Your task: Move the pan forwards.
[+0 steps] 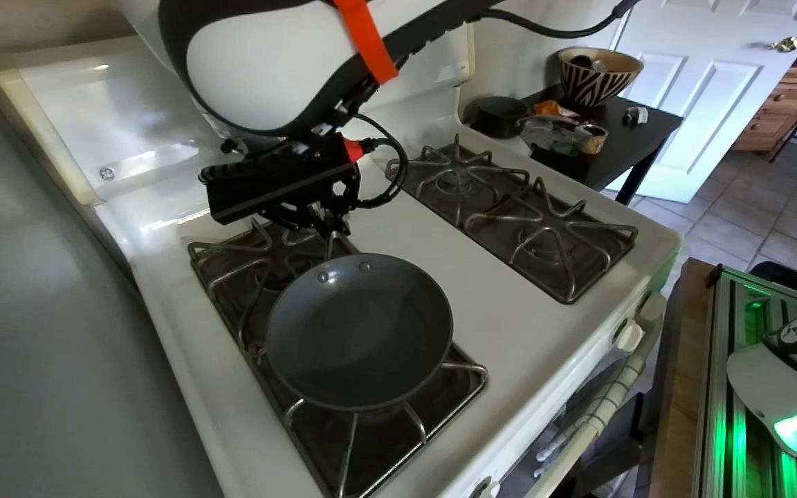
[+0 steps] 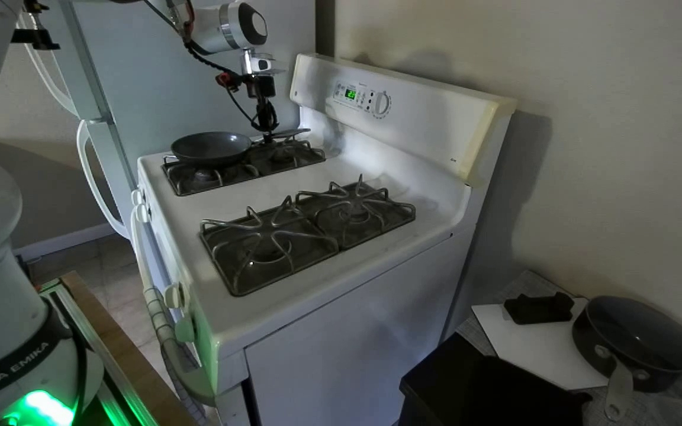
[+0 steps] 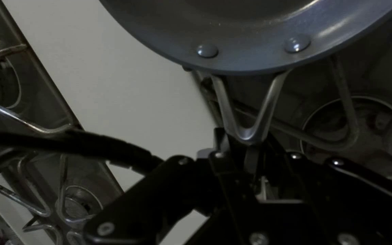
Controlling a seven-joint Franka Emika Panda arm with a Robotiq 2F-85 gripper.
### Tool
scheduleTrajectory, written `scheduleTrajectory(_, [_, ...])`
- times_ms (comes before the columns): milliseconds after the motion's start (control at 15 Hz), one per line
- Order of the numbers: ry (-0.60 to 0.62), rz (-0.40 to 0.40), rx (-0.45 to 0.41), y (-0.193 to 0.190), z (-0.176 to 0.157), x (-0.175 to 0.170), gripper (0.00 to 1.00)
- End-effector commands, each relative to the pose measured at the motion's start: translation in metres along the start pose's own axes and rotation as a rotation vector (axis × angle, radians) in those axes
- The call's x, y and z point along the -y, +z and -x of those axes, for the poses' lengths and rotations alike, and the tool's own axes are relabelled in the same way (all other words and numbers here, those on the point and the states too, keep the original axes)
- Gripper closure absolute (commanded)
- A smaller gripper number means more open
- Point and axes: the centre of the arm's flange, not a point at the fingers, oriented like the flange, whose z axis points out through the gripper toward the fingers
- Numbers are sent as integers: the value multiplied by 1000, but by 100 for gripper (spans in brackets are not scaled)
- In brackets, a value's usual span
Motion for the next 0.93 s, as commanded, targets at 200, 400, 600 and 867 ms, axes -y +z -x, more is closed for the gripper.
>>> scheduleTrajectory(200, [-19, -14, 4, 10, 11, -9, 95])
scheduleTrajectory(400, [-22, -14, 2, 9, 12, -9, 95])
scheduleTrajectory(600, [-31, -11, -3, 10, 16, -10, 95])
scheduleTrajectory(867, [-38, -9, -3, 11, 21, -11, 95])
